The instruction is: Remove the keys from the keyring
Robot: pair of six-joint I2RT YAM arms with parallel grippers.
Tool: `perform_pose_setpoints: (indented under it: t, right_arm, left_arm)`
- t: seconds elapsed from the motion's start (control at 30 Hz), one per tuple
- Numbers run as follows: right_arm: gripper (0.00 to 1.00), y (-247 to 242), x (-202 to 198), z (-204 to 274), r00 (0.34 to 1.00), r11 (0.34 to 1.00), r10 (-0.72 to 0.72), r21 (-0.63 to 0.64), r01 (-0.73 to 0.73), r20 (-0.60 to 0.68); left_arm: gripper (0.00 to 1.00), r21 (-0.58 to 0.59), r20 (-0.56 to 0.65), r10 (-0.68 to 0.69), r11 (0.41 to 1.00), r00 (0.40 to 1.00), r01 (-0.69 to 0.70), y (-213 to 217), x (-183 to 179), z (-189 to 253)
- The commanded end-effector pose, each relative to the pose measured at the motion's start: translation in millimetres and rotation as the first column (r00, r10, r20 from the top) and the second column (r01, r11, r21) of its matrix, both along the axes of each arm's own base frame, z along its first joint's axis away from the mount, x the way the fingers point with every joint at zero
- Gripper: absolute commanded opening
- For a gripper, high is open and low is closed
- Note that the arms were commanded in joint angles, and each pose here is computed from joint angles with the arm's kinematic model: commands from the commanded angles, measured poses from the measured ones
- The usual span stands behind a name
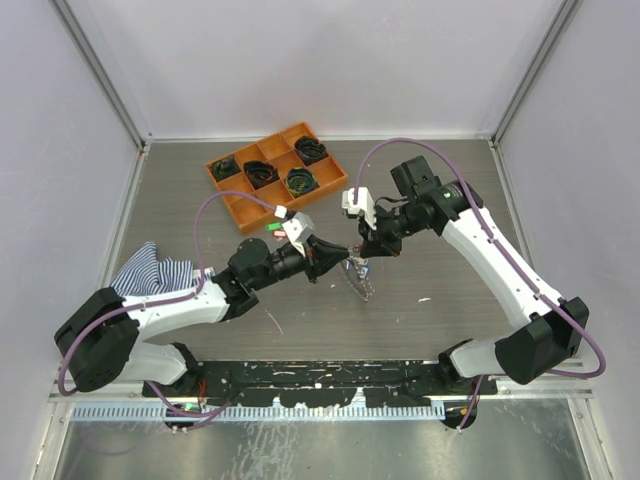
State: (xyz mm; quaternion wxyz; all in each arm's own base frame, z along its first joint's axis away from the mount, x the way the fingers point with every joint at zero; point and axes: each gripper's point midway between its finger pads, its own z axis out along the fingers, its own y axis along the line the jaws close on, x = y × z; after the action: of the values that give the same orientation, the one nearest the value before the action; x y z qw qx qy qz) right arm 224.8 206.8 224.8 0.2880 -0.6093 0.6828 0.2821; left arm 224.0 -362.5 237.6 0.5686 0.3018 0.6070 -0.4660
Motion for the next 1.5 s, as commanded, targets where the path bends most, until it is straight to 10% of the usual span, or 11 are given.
perform_pose_setpoints:
  t: [0.0,0.57,0.87,1.47]
  right_arm:
    - [0.01,1,4,15,0.999,0.999,-0.018,0.028,0.017,0.045]
    - [0.01,-5,-4,9,0.999,1.000,0.011,0.007,-0.011,0.052]
    - [0.01,-4,-9,12,0.998,0.999,0.035,0.023,-0.037,0.054]
    - [0.01,-4,-14,12,0.997,0.998,0.045,0.038,-0.048,0.058]
  left_arm:
    - [0.12,-0.053,0.059,0.008,0.999,0.998,-0.005,4,-1,14]
    - [0.58,0.122,0.252,-0.177,0.981,0.951,0.150,34,-52,45]
    - [0.34,0.150,0.275,-0.235,0.968,0.932,0.200,10,-41,29]
    - [0.17,0.111,0.215,-0.353,0.935,0.911,0.336,0,-35,42]
